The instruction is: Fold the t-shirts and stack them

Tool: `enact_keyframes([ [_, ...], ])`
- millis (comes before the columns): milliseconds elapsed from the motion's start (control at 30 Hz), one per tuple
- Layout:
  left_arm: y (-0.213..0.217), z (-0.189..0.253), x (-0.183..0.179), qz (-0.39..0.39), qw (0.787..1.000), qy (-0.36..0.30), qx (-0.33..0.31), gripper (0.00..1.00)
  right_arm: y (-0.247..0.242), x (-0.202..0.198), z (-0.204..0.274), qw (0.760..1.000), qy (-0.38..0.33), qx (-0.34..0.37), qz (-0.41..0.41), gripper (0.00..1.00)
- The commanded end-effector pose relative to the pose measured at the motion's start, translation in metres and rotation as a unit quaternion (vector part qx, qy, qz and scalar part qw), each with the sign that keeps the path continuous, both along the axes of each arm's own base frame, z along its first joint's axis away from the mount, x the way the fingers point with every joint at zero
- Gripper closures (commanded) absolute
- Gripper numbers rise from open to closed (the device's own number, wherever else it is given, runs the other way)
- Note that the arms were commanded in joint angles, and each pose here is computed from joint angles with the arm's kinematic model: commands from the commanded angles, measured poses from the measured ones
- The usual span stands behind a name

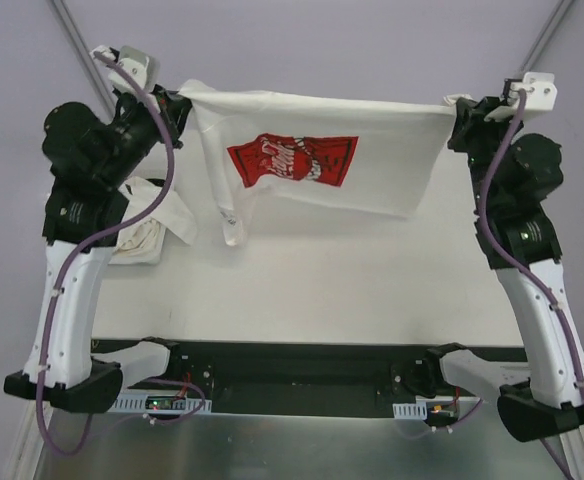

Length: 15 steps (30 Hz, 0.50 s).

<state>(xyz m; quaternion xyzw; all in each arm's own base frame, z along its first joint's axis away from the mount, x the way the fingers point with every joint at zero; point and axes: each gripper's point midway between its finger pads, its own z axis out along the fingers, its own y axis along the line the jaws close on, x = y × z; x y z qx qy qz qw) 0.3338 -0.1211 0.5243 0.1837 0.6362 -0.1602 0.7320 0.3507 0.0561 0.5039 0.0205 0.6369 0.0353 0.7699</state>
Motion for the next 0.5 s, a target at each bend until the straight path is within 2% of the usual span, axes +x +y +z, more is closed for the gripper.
enact_keyframes([
  [0, 0.020, 0.092, -0.106, -0.007, 0.986, -0.163, -0.026, 1.00, -0.017, -0.077, 0.076, 0.991, -0.129, 0.029, 0.007, 0.99],
  [133, 0.031, 0.129, -0.165, -0.008, 0.969, -0.247, -0.022, 1.00, -0.020, -0.129, 0.119, 0.972, -0.232, 0.020, 0.035, 0.99],
  [233, 0.045, 0.158, -0.197, 0.019, 0.947, -0.322, -0.013, 1.00, -0.029, -0.169, 0.163, 0.940, -0.341, 0.005, 0.026, 0.99],
  [467, 0.055, 0.213, -0.256, 0.029, 0.894, -0.447, 0.005, 1.00, -0.030, -0.224, 0.231, 0.881, -0.472, -0.035, 0.024, 0.99],
])
